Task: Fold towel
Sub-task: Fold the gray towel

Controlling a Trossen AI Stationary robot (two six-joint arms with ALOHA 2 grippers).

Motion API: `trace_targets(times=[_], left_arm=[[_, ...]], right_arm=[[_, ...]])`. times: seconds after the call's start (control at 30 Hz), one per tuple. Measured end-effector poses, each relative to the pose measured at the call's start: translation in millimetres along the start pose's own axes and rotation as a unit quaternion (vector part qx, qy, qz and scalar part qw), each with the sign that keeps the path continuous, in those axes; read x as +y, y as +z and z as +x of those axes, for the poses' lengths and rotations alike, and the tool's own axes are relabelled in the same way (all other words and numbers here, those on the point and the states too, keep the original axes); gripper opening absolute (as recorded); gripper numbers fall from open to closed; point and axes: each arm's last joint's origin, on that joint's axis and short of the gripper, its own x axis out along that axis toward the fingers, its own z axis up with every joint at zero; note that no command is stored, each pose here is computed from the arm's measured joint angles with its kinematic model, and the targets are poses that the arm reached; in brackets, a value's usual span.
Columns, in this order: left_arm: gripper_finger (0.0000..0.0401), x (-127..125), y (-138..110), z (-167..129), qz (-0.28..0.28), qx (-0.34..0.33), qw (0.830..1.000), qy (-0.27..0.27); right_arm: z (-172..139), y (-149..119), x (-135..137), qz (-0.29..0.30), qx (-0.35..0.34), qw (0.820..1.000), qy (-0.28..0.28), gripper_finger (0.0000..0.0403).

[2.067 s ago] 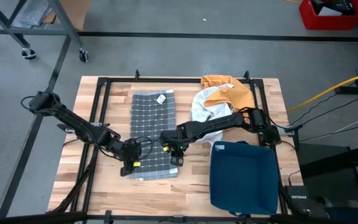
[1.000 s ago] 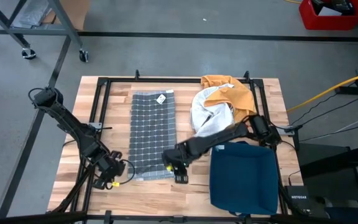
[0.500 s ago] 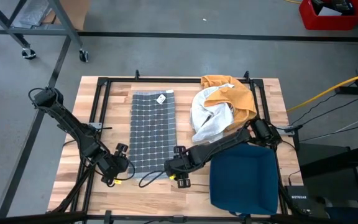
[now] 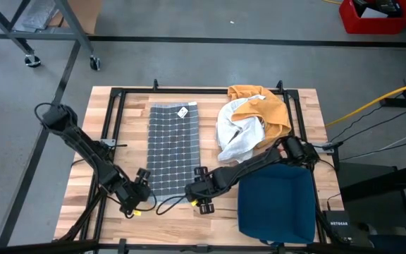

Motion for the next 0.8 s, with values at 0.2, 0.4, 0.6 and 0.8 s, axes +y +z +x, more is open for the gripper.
trace_targets(times=[0.2, 0.4, 0.6, 0.8], left_arm=[[0.0166, -13, 1, 4, 0.003, -0.015, 1.0, -0.027], [0.0166, -15, 0, 9, 0.025, -0.015, 0.999, -0.012], [0.0166, -12, 1, 11, 0.021, -0.027, 0.999, 0.031], [0.0166, -11, 1, 11, 0.018, -0.028, 0.999, 0.036]], right_arm=[[11, -4, 0, -0.008, 0.017, 1.0, -0.002, 0.0179], [23, -7, 0, -0.017, 0.027, 0.999, -0.011, 0.0179], [24, -7, 1, -0.017, 0.026, 1.0, -0.006, 0.0179], [23, -8, 6, -0.018, 0.026, 1.0, 0.002, 0.0179]])
